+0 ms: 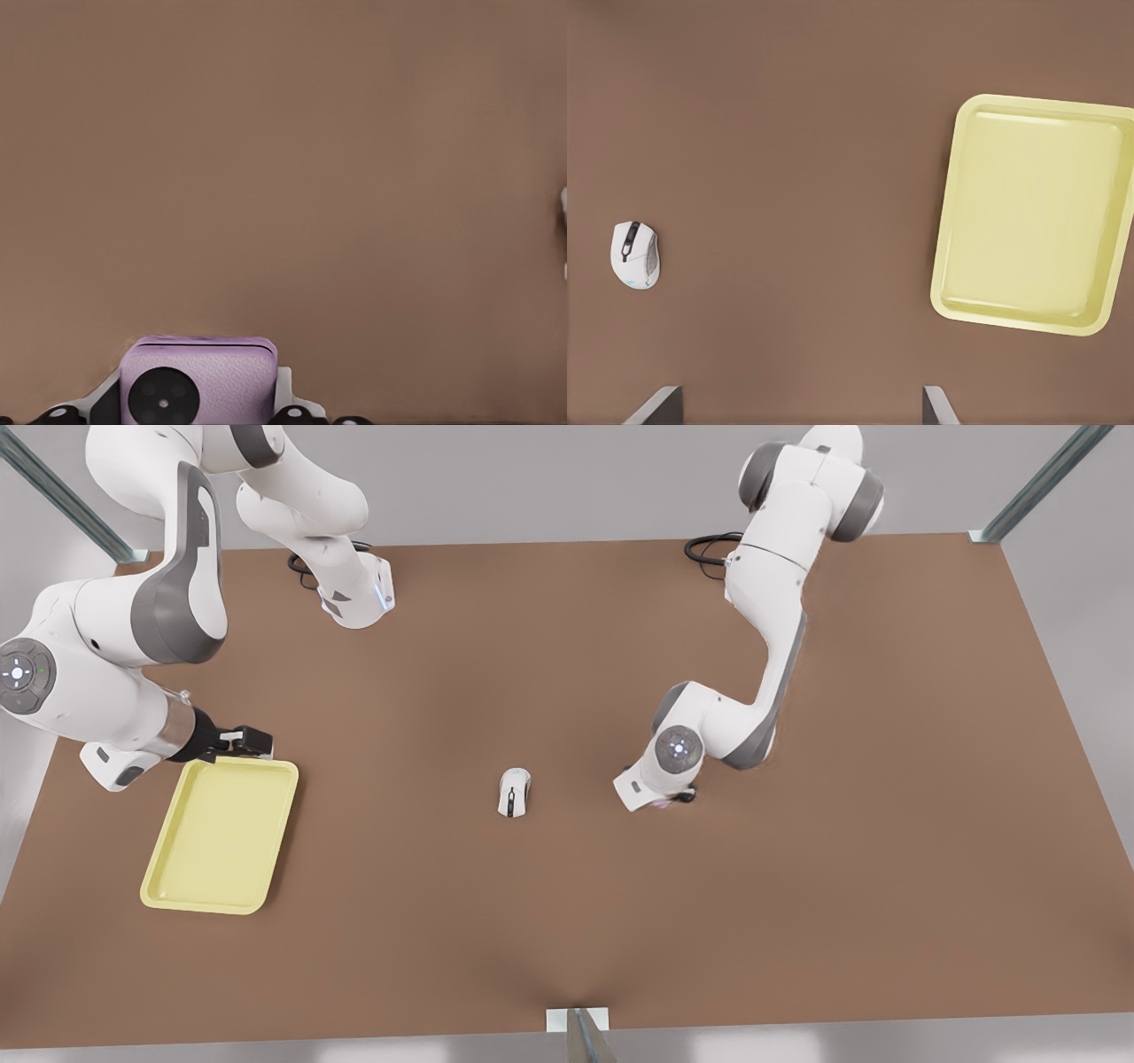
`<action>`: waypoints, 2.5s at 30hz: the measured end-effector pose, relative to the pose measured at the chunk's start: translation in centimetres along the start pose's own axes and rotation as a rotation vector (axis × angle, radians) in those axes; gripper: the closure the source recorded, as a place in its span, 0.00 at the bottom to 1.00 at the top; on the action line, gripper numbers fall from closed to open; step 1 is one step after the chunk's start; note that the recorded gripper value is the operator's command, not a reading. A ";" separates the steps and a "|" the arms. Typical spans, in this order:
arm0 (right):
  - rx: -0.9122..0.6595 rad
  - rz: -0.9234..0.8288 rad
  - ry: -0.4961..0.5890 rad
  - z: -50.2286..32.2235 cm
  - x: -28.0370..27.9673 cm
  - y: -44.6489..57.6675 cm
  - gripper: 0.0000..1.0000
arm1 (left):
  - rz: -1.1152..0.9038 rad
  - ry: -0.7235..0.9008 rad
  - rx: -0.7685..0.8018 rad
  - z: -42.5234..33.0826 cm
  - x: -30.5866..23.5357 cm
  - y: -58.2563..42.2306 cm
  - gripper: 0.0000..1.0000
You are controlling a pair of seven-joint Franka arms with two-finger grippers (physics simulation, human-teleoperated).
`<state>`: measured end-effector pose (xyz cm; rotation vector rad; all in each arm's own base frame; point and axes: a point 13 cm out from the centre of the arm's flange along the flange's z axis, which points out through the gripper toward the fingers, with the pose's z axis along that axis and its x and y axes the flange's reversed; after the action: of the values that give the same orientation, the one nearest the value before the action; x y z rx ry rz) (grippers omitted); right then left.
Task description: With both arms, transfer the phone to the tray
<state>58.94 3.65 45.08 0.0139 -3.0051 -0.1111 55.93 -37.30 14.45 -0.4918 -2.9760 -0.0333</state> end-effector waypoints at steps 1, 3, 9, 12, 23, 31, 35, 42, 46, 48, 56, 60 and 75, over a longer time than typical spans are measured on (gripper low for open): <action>0.000 0.000 0.000 0.0 0.0 0.0 0.00 | -0.006 0.014 -0.002 0.7 0.5 -2.4 0.28; 0.000 -0.001 -0.001 -0.1 0.0 0.0 0.00 | -0.040 0.031 -0.007 2.0 1.2 -5.6 0.28; 0.000 -0.003 0.000 -0.1 0.0 0.1 0.00 | -0.182 0.068 -0.029 8.5 1.6 -7.8 0.28; 0.000 -0.001 0.000 -0.1 0.0 0.1 0.00 | -0.235 0.074 -0.013 10.4 1.5 -8.3 0.28; -0.001 -0.006 0.001 0.0 0.1 0.4 0.00 | -0.275 0.052 0.041 8.0 4.7 -17.0 0.28; -0.002 -0.002 0.003 0.1 0.0 0.3 0.00 | -0.355 0.081 0.021 8.9 6.4 -16.8 0.28; -0.002 -0.002 0.003 0.1 0.0 0.4 0.00 | -0.398 0.082 0.019 9.0 5.9 -15.7 0.28; -0.002 -0.002 0.002 0.1 0.0 0.3 0.00 | -0.437 0.087 0.036 8.5 6.0 -16.4 0.00; -0.005 0.000 0.003 0.1 0.0 0.3 0.00 | -0.658 -0.078 0.162 -17.1 -1.0 2.1 0.00; -0.012 -0.002 0.001 0.1 -0.1 0.6 0.00 | -0.764 -0.132 0.109 -26.4 0.3 15.8 0.00; -0.018 -0.129 -0.018 1.2 -0.9 9.7 0.00 | -0.551 0.009 0.011 -33.3 11.7 18.4 0.00; 0.032 -0.295 0.032 7.2 0.8 23.0 0.00 | -0.461 0.092 -0.002 -31.2 12.0 18.1 0.00; 0.057 -0.132 -0.045 30.6 2.7 48.8 0.00 | -0.279 0.169 0.007 -28.3 11.7 18.8 0.00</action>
<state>51.96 54.47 18.81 0.2194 -3.0494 -0.0394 54.36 -16.98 44.04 -0.0655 -2.8511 -0.0866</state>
